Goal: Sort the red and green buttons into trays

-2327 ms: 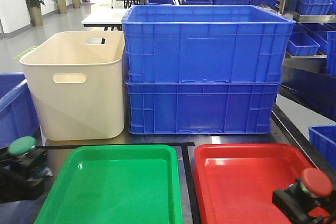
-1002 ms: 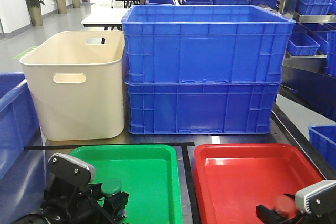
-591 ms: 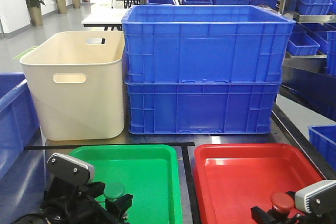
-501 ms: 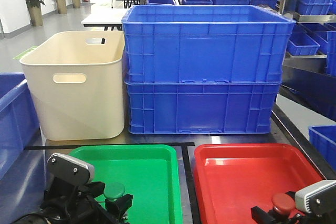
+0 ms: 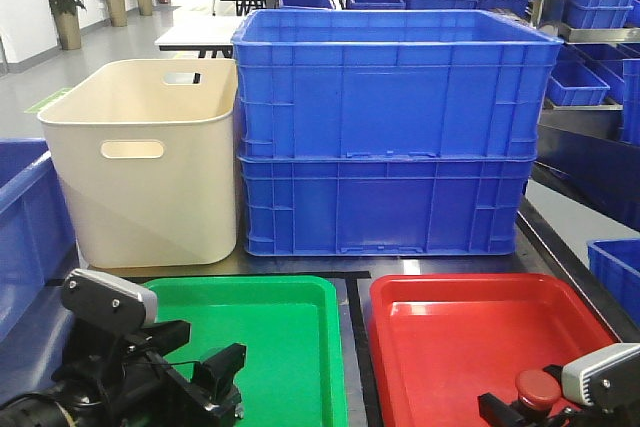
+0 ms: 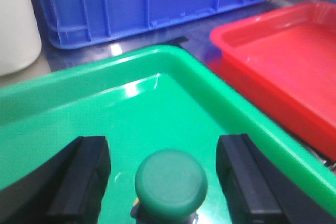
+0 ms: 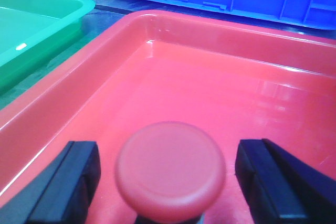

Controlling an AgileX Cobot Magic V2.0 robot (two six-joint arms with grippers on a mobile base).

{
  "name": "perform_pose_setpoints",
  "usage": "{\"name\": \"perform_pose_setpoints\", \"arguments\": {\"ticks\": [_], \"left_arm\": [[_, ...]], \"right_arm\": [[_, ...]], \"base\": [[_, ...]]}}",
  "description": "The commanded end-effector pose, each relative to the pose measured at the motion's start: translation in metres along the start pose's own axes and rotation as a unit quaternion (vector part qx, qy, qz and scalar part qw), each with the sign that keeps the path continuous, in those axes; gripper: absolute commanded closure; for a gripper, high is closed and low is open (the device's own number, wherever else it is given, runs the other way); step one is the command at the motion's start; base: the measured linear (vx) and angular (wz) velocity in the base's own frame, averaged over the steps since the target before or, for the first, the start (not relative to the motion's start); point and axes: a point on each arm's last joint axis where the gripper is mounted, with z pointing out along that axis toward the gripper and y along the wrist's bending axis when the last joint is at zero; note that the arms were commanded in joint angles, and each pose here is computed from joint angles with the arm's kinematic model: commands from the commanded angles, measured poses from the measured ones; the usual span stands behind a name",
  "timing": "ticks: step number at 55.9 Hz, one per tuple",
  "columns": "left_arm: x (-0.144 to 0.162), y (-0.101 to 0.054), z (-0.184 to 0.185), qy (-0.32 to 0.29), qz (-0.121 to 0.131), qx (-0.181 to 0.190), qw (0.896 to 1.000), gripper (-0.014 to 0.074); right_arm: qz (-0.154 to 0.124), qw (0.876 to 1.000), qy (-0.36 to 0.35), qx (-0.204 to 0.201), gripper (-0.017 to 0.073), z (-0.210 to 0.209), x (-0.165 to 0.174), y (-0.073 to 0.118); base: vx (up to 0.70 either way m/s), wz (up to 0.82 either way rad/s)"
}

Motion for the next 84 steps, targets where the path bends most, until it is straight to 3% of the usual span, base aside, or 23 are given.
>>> {"name": "perform_pose_setpoints", "arguments": {"ticks": [1,9,17,29,36,43,44,46,49,54,60,66,73,84], "left_arm": [[-0.033,-0.003,-0.015,-0.089,-0.005,0.009,0.996,0.0032],[-0.049,-0.005,-0.035,-0.127,0.002,0.012,0.992,0.0032],[-0.064,-0.007,-0.061,-0.153,0.033,0.017,0.988,0.0038],[-0.064,-0.005,-0.106,-0.086,0.057,-0.005,0.995,0.0095],[-0.049,-0.001,-0.136,0.012,0.033,-0.025,0.999,0.0239],[-0.033,-0.003,-0.164,0.097,-0.02,-0.018,0.995,0.049],[-0.031,-0.003,-0.168,0.106,-0.026,-0.014,0.994,0.0533],[-0.028,-0.004,-0.174,0.112,-0.031,-0.011,0.993,0.0602],[-0.024,-0.005,-0.182,0.103,-0.036,-0.007,0.994,0.06],[-0.023,-0.005,-0.191,0.059,-0.038,-0.003,0.998,0.0599],[-0.028,-0.005,-0.2,0.006,-0.041,0.001,0.999,0.0599],[-0.029,-0.005,-0.205,-0.006,-0.04,0.002,0.999,0.0599],[-0.028,-0.005,-0.205,0.001,-0.04,0.001,0.999,0.0599],[-0.028,-0.005,-0.205,0.0,-0.04,0.001,0.999,0.0599]], "right_arm": [[-0.003,0.998,-0.067,-0.007,-0.0035,-0.003,-0.022,0.0],[-0.002,0.994,-0.106,-0.004,-0.003,-0.014,-0.036,0.002],[0.012,0.985,-0.173,0.002,-0.0005,-0.042,-0.061,0.008],[-0.003,0.969,-0.245,0.029,0.0068,-0.099,-0.088,0.021],[-0.021,0.967,-0.247,0.059,0.025,-0.137,-0.089,0.031],[-0.013,0.963,-0.262,0.059,0.0505,-0.167,-0.085,0.043],[-0.003,0.964,-0.259,0.05,0.056,-0.168,-0.083,0.044],[-0.013,0.965,-0.258,0.04,0.0575,-0.172,-0.081,0.048],[-0.014,0.97,-0.244,0.012,0.0574,-0.172,-0.074,0.055],[-0.054,0.978,-0.202,-0.028,0.0572,-0.169,-0.065,0.064],[-0.098,0.978,-0.162,-0.089,0.0573,-0.168,-0.056,0.076],[-0.119,0.965,-0.144,-0.186,0.0571,-0.172,-0.05,0.093],[-0.132,0.946,-0.13,-0.268,0.0571,-0.178,-0.045,0.106],[-0.143,0.921,-0.117,-0.344,0.0571,-0.186,-0.04,0.118]], "base": [[0.0,0.0],[0.0,0.0],[0.0,0.0],[0.0,0.0],[0.0,0.0],[0.0,0.0],[0.0,0.0],[0.0,0.0],[0.0,0.0],[0.0,0.0],[0.0,0.0],[0.0,0.0],[0.0,0.0],[0.0,0.0]]}}
